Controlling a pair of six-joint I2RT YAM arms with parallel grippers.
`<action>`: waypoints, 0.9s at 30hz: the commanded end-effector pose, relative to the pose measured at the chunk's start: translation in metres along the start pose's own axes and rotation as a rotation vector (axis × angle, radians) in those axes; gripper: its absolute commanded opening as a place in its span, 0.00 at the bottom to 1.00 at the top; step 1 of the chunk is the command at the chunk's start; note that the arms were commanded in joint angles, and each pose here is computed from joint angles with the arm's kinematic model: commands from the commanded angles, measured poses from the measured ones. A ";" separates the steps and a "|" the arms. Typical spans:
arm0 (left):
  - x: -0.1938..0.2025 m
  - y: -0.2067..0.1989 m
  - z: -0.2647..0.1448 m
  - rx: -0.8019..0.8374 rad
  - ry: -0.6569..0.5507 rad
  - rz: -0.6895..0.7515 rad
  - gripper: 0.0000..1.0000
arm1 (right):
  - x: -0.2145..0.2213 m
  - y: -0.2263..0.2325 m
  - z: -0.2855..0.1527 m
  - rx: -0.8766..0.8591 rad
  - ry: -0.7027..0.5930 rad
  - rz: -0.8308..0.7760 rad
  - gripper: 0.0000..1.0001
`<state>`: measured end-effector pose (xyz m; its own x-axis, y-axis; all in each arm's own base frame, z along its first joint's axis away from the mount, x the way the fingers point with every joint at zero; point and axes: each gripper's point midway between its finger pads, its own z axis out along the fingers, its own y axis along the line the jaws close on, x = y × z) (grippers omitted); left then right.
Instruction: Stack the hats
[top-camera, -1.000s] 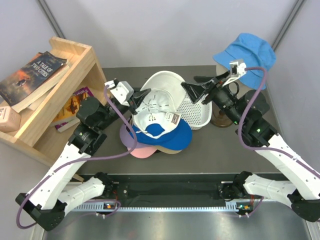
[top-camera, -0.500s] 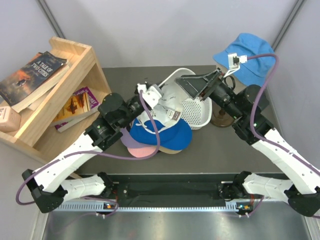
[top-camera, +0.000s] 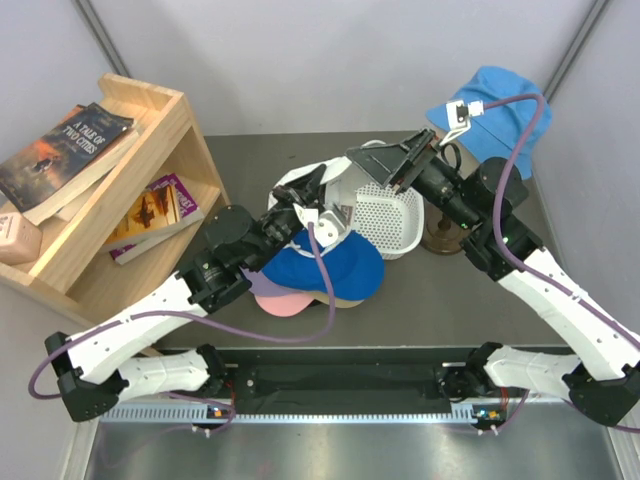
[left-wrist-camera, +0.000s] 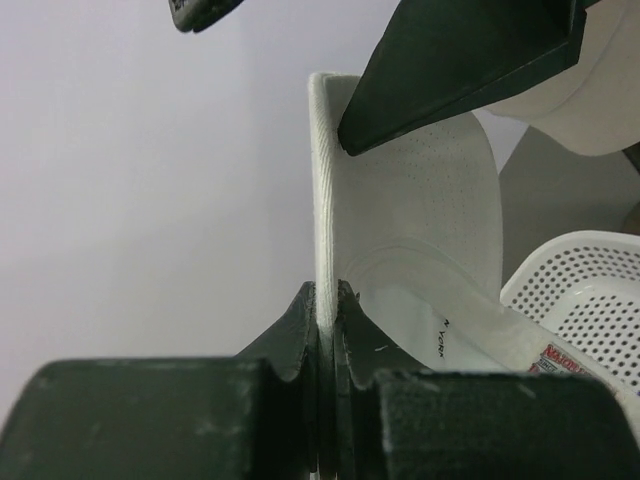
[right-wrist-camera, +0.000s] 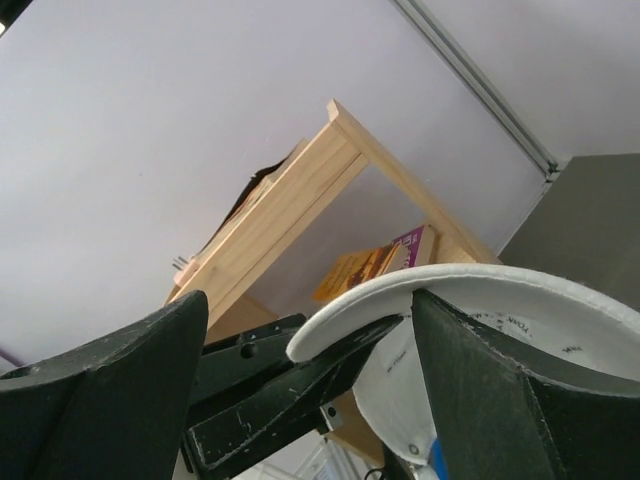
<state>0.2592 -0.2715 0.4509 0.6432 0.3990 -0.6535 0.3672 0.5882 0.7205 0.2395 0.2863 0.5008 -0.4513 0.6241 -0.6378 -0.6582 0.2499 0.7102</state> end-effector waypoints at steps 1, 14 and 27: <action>-0.036 0.021 -0.012 -0.060 -0.133 0.096 0.00 | -0.010 -0.012 0.000 0.035 -0.045 0.021 0.83; -0.039 -0.009 -0.020 0.003 -0.173 0.257 0.00 | 0.016 -0.070 0.004 0.100 0.051 0.055 0.65; -0.025 -0.018 -0.025 -0.050 -0.151 0.293 0.69 | 0.012 -0.065 -0.014 0.036 0.022 -0.025 0.00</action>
<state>0.2485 -0.2718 0.4000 0.7117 0.6087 -0.3506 0.1470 0.3590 0.9217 0.2590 0.2825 0.4208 -0.5872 0.5546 -0.5896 -0.5498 0.2613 0.7933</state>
